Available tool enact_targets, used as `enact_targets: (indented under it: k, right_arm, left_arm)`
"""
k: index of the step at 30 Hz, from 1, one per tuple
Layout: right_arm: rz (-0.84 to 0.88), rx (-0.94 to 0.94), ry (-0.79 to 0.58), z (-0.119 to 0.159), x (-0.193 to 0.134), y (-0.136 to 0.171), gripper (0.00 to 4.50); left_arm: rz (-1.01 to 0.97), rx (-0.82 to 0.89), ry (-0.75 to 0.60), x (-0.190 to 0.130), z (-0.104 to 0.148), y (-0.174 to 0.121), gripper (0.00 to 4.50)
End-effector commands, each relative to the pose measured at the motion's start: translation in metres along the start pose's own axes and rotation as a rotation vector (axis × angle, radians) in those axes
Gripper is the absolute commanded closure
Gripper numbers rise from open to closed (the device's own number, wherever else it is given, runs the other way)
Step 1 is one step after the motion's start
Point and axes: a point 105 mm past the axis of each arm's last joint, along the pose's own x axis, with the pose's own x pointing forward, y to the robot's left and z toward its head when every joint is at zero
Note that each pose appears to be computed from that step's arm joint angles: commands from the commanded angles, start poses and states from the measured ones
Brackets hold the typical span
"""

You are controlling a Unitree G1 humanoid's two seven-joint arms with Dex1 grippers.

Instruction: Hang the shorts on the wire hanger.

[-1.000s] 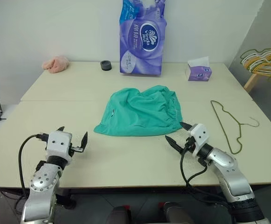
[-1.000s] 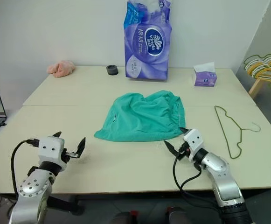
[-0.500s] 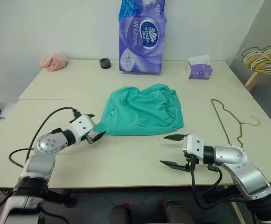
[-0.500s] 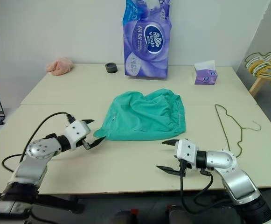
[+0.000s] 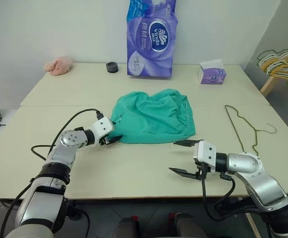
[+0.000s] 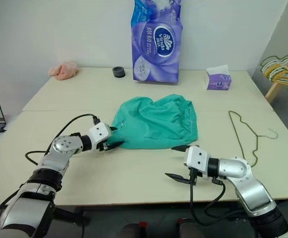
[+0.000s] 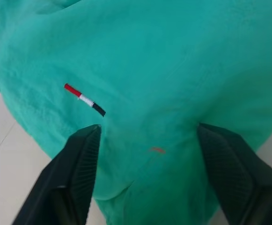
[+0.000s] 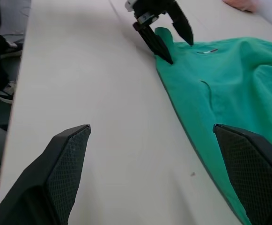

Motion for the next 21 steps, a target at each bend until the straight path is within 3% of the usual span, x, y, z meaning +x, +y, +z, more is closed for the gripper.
enact_targets:
  k: [1, 7, 13, 18, 21]
  right_arm:
    - [-0.095, -0.107, 0.014, 0.003, -0.002, -0.023, 0.0]
    - [-0.089, -0.296, 0.173, -0.026, 0.011, -0.045, 0.0]
    - [-0.033, -0.509, 0.286, -0.047, 0.034, -0.073, 0.0]
    - [-0.077, -0.585, 0.296, -0.051, 0.058, -0.091, 0.0]
    - [-0.125, -0.588, 0.265, -0.047, 0.067, -0.099, 0.59]
  left_arm:
    - [0.006, 0.01, -0.017, -0.001, 0.005, 0.006, 2.46]
    - [0.02, -0.01, -0.094, -0.004, 0.02, 0.014, 4.38]
    - [0.093, -0.068, -0.203, -0.01, 0.047, 0.037, 4.48]
    - [0.134, -0.077, -0.242, -0.019, 0.06, 0.051, 4.48]
    - [0.142, -0.071, -0.241, -0.024, 0.061, 0.054, 4.5]
